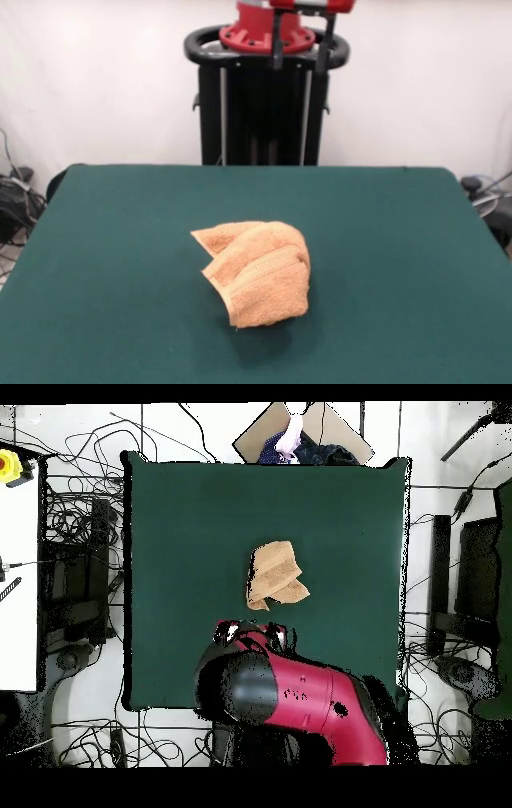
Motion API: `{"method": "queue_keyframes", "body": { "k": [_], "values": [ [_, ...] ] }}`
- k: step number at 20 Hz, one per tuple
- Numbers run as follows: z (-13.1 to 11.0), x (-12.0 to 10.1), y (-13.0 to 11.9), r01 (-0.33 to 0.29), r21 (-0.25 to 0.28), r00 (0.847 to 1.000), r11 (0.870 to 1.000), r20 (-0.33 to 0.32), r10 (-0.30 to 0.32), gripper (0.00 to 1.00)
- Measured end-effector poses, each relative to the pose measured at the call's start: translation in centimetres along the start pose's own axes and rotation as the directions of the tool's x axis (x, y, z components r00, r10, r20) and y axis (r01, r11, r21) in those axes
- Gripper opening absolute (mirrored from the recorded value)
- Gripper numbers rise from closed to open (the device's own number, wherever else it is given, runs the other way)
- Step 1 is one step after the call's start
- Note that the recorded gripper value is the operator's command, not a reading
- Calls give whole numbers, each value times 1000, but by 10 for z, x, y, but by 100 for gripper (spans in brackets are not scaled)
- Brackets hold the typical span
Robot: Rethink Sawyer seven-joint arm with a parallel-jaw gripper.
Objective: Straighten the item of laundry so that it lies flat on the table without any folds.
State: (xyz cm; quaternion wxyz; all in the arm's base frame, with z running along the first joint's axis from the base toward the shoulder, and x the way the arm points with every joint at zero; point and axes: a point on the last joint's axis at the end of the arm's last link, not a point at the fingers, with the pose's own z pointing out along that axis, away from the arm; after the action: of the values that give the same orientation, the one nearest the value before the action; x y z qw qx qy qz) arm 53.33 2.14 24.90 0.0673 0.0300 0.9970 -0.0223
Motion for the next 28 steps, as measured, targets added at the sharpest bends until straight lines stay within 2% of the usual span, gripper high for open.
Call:
{"method": "queue_keyframes", "body": {
  "k": [2, 11, 19, 25, 28],
  "values": [
    [0, -9, -2, -1, 0, 1000, 1000, 9, 1, 100],
    [15, -76, -4, 17, 0, 998, 1000, 67, -17, 100],
    [49, -135, 15, 103, 30, 988, 994, 111, -106, 100],
    [80, -160, 22, 126, 34, 985, 991, 114, -129, 100],
    [100, -165, 19, 122, 31, 987, 992, 101, -125, 100]
  ]
}}
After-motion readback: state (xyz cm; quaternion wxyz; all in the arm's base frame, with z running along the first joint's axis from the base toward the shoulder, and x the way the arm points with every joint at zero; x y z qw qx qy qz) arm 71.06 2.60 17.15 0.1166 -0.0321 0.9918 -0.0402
